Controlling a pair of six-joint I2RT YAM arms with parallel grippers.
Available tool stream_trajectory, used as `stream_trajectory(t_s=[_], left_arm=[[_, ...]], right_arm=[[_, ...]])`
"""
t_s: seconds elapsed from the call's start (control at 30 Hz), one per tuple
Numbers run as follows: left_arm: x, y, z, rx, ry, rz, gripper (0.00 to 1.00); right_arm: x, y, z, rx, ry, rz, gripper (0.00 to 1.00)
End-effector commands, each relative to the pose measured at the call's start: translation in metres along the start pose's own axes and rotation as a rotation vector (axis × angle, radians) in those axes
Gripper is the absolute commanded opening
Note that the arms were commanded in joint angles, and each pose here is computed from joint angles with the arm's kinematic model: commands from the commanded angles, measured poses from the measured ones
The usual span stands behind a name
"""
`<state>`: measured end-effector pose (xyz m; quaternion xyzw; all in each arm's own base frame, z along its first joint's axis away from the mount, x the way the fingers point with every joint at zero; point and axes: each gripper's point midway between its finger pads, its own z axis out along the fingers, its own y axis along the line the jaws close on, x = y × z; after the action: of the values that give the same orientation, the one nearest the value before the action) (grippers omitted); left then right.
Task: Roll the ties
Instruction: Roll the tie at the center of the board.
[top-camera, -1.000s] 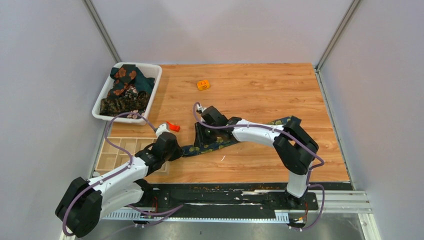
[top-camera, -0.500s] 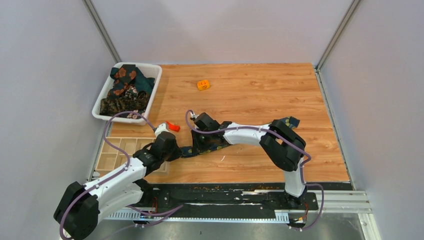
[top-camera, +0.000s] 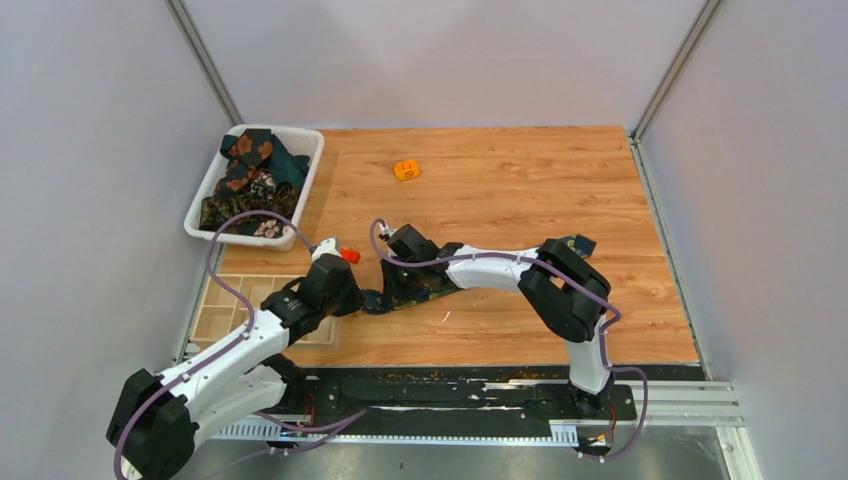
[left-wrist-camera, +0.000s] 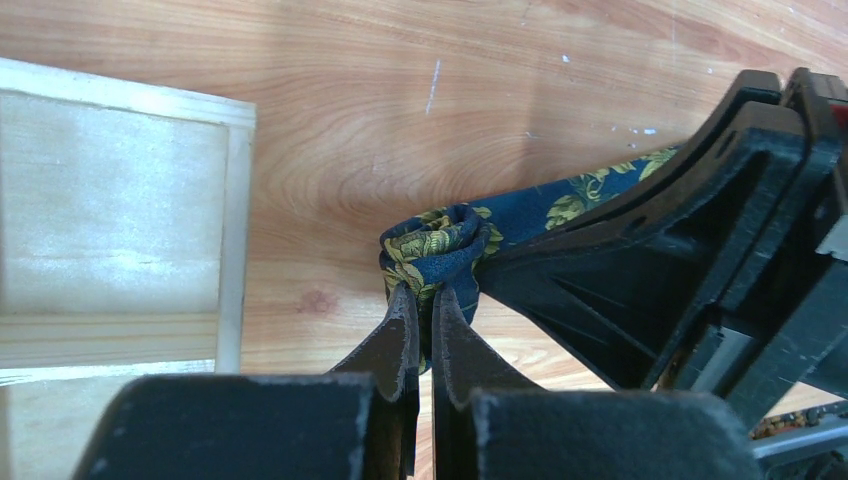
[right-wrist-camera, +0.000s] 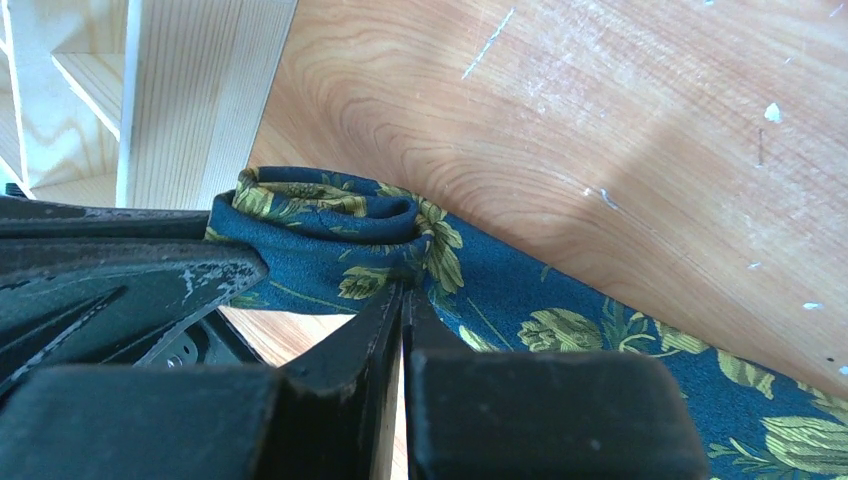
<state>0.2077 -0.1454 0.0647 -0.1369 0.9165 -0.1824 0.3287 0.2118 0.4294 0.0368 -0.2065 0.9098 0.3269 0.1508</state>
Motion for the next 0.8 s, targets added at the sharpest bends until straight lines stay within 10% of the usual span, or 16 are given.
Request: stream_trajectory(t_s=[0.0, 0.77], left_arm=[[-0.012, -0.017, -0.009, 0.048, -0.002, 0.023, 0.00], [-0.015, -0.051, -0.009, 0.135, 0.079, 0.068, 0.00]], right_arm=[[-0.017, 0.018, -0.003, -0.032, -0.045, -0.009, 0.05], [-0.014, 0.037, 0.000, -0.130, -0.042, -0.017, 0.05]])
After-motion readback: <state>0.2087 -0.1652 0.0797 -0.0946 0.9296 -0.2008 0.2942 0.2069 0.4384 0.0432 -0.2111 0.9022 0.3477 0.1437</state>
